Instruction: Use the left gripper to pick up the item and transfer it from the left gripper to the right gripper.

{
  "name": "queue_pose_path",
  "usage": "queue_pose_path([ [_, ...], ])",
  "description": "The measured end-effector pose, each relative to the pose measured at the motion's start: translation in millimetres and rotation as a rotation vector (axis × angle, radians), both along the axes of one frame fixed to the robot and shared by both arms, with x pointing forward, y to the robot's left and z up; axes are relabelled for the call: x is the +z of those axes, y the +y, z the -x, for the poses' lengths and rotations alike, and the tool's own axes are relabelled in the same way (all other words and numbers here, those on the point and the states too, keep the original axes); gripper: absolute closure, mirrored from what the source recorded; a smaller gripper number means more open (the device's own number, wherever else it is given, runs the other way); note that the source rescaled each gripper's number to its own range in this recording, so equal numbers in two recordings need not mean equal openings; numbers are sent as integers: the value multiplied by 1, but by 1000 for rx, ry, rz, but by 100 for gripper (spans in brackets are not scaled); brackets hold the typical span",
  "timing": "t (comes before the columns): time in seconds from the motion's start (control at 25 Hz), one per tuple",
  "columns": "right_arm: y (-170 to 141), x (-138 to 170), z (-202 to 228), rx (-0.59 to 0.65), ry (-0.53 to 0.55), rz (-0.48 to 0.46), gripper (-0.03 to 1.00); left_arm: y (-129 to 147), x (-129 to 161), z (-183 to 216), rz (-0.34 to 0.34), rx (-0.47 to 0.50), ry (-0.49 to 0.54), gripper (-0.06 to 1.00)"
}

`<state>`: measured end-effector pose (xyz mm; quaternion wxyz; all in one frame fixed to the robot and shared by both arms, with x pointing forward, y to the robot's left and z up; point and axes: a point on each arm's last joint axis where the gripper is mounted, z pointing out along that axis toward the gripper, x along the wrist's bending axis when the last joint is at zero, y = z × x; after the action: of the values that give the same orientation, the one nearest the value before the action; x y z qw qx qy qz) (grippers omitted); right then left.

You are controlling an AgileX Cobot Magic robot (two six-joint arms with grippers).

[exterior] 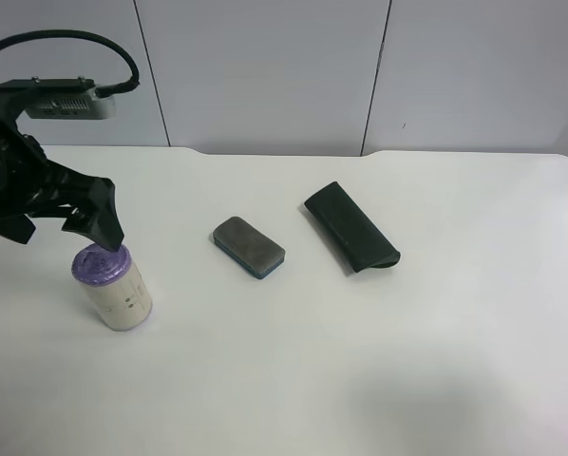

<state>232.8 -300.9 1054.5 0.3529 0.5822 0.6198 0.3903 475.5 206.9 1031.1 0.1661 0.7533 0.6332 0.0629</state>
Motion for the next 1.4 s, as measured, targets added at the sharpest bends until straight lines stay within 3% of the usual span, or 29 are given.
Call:
queue_pose_path([
  [0.32, 0, 0, 0, 0, 0, 0, -3, -8, -28, -19, -9, 13, 28, -6],
  [0.64, 0, 0, 0, 0, 0, 0, -3, -8, -55, -30, -95, -15, 89, -6],
  [1.04, 0, 0, 0, 0, 0, 0, -3, -10, -85, -37, -139, -25, 175, -4],
  [1.12, 0, 0, 0, 0, 0, 0, -3, -10, -88, -38, -143, -25, 181, 10],
  [1.2, 0, 0, 0, 0, 0, 0, -3, -10, -88, -38, -143, -25, 181, 35],
  [1.32, 0, 0, 0, 0, 0, 0, -3, -10, -88, -38, -141, -25, 179, 88],
  [1.4, 0, 0, 0, 0, 0, 0, -3, -10, -88, -38, -141, -25, 178, 94],
])
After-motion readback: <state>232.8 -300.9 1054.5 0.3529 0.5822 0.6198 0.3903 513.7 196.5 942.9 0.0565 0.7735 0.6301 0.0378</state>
